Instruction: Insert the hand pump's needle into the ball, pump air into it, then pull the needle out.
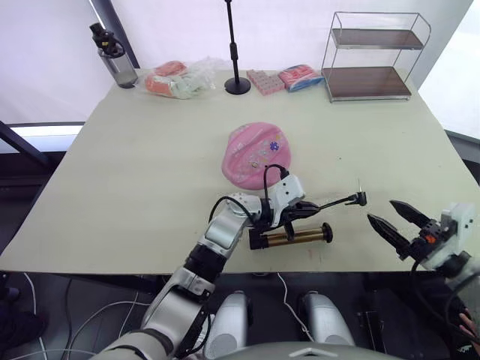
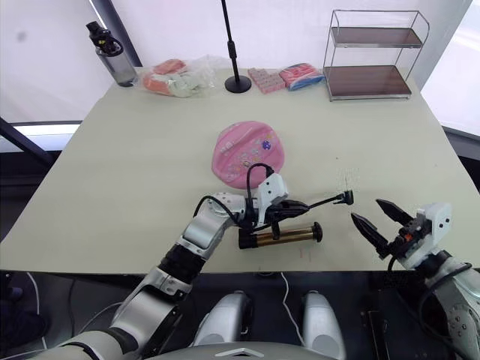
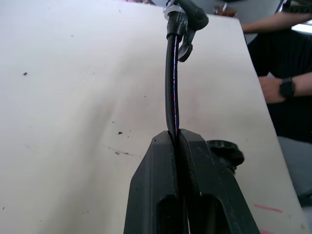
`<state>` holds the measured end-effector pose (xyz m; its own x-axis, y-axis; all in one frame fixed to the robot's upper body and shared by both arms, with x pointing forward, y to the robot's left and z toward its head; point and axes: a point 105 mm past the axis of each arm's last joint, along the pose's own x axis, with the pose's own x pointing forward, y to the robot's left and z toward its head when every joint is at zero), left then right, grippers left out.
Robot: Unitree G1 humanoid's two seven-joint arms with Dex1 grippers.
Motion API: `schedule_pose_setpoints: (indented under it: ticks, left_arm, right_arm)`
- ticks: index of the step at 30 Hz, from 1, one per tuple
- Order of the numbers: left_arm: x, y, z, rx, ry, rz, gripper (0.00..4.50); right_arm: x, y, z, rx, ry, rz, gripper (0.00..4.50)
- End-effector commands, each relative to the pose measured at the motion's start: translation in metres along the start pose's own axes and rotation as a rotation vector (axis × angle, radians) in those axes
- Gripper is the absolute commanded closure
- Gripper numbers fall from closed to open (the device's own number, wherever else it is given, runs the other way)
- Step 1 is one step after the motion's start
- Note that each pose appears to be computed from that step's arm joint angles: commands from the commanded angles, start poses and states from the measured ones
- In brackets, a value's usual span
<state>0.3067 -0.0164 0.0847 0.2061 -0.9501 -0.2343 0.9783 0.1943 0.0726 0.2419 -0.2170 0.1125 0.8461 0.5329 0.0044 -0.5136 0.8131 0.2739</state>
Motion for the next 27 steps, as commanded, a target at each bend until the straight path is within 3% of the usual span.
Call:
schedule_pose_setpoints:
  ticks: [1, 5, 10, 27]
  left_arm:
    - [-0.005, -0.005, 0.021, -0.022, -0.123, -0.019, 4.45]
    - [-0.009, -0.012, 0.023, -0.078, -0.169, -0.041, 4.45]
    - [-0.01, -0.015, 0.025, -0.109, -0.185, -0.061, 4.45]
    - [-0.011, -0.019, 0.018, -0.107, -0.153, -0.099, 4.45]
  right_arm:
    - [0.01, 0.016, 0.009, 0.158, -0.043, 0.034, 0.0]
    - [0.02, 0.023, 0.016, 0.343, -0.098, 0.072, 0.0]
    - [0.024, 0.029, 0.022, 0.428, -0.102, 0.132, 0.0]
    - [0.026, 0.035, 0.027, 0.417, -0.083, 0.173, 0.0]
